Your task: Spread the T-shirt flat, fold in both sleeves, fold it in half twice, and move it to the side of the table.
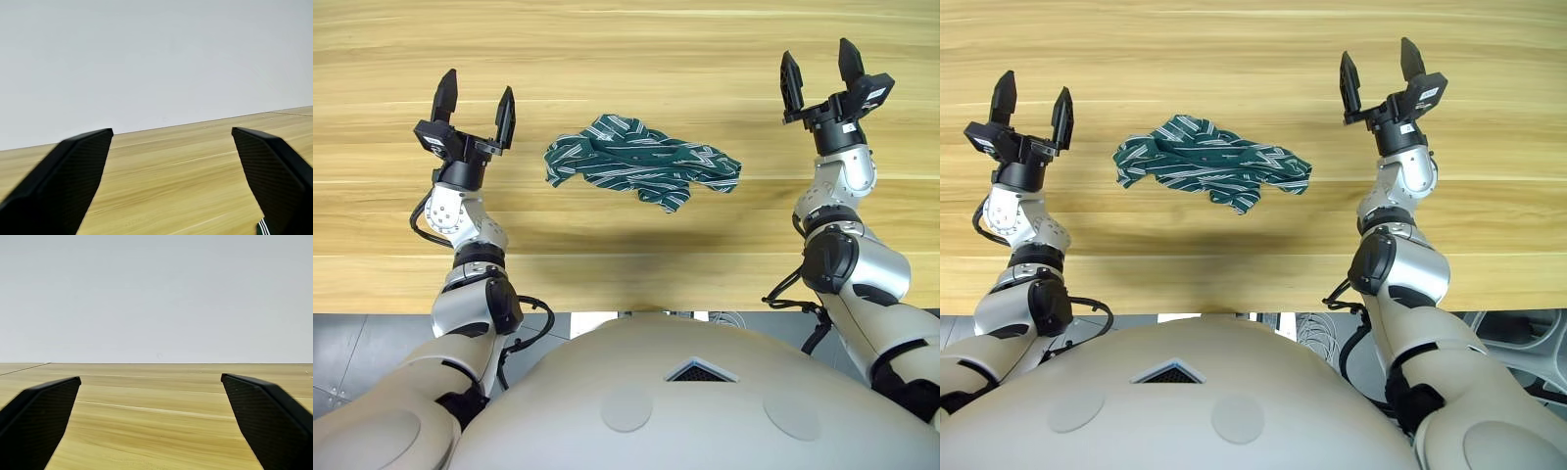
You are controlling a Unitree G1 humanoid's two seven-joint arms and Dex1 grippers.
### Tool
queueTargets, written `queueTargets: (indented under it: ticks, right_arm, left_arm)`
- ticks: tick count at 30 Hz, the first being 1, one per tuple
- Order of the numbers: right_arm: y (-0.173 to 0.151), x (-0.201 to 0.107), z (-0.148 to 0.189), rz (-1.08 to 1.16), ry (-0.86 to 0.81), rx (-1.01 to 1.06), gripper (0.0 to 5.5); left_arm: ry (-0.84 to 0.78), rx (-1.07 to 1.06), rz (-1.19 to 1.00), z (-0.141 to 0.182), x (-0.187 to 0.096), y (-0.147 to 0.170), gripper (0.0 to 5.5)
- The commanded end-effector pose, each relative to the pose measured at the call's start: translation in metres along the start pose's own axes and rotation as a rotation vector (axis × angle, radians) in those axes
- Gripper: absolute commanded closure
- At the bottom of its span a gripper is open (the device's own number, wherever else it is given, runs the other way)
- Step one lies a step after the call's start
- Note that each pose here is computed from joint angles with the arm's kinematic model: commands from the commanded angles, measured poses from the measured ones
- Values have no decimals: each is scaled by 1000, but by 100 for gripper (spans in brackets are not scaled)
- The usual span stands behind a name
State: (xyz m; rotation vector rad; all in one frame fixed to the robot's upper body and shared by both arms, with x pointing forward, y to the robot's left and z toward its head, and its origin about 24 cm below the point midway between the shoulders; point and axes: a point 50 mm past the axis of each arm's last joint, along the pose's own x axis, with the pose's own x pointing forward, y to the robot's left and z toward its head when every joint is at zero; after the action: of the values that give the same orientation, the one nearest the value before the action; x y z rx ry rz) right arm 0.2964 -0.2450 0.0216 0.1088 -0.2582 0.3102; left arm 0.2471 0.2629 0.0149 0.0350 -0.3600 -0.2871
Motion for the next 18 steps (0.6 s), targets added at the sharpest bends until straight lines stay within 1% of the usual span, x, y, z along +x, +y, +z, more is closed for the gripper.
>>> queueTargets:
  ticks: [1,10,15,16,18]
  right_arm:
    - [0,5,4,9,-22,2,13]
    - [2,5,3,23,-16,6,13]
    - [8,7,1,94,-2,12,13]
    - [10,7,0,114,2,15,13]
    - [20,0,-6,300,40,43,13]
  left_arm:
    - [18,24,-24,1,-2,3,111]
    - [20,30,-30,1,-3,2,111]
    - [25,39,-30,1,-7,2,111]
    - [26,39,-37,1,-8,2,111]
    - [33,49,-118,3,-10,0,111]
